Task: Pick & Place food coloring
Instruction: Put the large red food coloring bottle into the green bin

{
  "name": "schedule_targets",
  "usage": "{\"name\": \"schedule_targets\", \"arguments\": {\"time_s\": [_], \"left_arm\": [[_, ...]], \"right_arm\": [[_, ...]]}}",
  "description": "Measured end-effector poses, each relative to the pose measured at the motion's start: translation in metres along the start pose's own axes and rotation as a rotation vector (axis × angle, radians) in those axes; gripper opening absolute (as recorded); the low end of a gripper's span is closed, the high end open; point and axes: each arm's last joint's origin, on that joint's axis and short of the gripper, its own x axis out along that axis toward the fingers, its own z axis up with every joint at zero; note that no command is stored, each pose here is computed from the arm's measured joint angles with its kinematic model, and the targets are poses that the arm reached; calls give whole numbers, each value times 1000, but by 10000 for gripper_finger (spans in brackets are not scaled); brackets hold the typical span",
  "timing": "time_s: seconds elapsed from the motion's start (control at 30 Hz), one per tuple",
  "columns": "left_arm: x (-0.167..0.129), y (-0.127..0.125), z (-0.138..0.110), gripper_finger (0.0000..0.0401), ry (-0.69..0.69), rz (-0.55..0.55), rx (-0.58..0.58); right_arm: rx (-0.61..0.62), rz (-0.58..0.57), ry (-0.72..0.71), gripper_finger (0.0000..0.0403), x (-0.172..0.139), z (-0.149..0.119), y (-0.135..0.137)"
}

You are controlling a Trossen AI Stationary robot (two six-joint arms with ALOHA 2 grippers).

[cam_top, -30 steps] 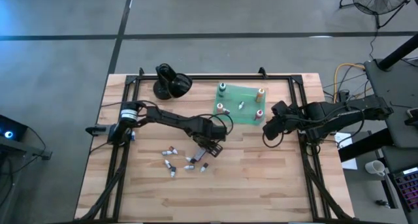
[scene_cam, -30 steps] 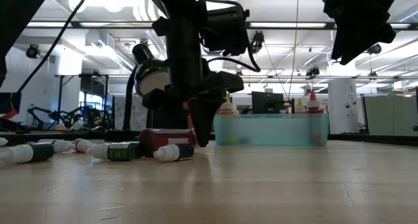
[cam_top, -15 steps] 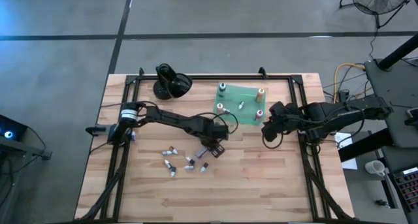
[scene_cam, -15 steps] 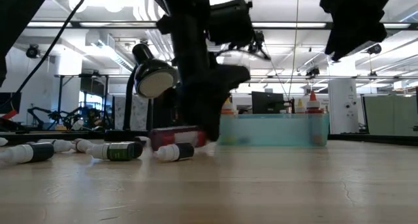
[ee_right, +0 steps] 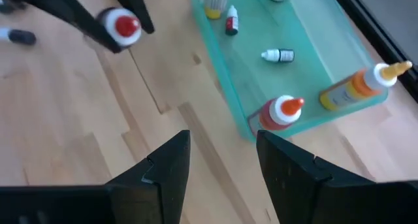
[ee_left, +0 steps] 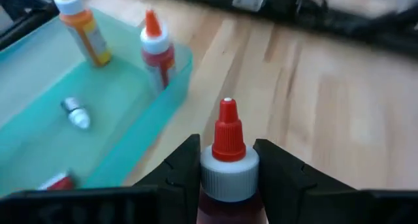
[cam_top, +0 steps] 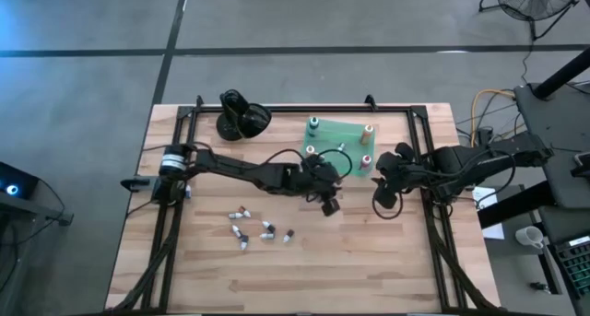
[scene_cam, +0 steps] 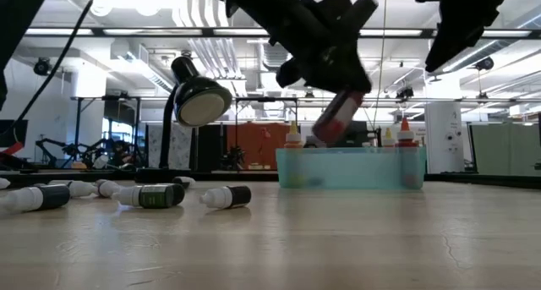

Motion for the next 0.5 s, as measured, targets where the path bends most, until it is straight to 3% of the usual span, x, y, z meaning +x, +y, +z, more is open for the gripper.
{"name": "schedule_targets", "arguments": {"time_s": [0.3,0.4,0.5], "left_arm": [[9,-9,-27,97,-275,-124,-202],[10,-9,-49,98,-296,-145,-209],[10,-9,-66,98,-292,-154,-187]], "right_arm": [[-7,90,81,169,0,-3,2],[-4,156,136,169,1,-4,5],[78,233,197,169,3,-4,10]]}}
